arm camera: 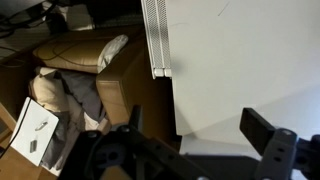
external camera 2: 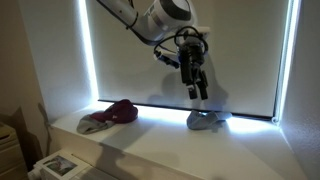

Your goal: Put the white cap on the rest of the caps

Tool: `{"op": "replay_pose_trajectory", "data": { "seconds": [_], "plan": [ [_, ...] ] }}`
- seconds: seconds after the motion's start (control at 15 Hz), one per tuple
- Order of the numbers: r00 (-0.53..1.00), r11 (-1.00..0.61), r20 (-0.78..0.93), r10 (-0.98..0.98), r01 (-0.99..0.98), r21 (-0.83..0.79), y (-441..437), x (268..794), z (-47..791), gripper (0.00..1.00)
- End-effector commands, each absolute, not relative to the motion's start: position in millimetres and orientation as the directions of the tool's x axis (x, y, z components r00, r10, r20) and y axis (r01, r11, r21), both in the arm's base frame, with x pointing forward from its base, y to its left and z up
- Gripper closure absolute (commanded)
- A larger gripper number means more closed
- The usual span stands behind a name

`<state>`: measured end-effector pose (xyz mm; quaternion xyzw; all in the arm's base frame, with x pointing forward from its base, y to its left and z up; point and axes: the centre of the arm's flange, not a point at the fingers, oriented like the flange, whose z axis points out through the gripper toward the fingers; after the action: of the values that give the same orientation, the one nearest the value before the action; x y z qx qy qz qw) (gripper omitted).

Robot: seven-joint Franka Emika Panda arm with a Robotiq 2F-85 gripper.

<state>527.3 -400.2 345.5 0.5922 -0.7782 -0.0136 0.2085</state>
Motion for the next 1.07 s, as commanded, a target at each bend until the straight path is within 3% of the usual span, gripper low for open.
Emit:
{"op": "replay_pose_trajectory", "data": {
  "seconds": [0.0,0.07,0.27,0.33,0.4,0.8,1.0],
  "plan": [
    [-0.18,0.337,0.363,-0.914,-0.834,0.437,-418.9,583.7,318.4,0.0],
    [-0.191,0.314,0.335,-0.923,-0.876,0.365,-396.6,545.8,315.6,0.0],
    [-0.178,0.328,0.357,-0.917,-0.847,0.419,-398.3,560.3,300.5,0.0],
    [-0.2,0.334,0.349,-0.916,-0.86,0.386,-394.4,534.3,311.9,0.0],
    [-0.268,0.365,0.307,-0.913,-0.873,0.324,-391.5,507.3,323.9,0.0],
    [-0.55,0.579,0.179,-0.815,-0.779,0.24,-449.2,501.6,298.0,0.0],
    [-0.649,0.653,0.11,-0.753,-0.716,0.246,-474.5,474.1,295.3,0.0]
  ]
}}
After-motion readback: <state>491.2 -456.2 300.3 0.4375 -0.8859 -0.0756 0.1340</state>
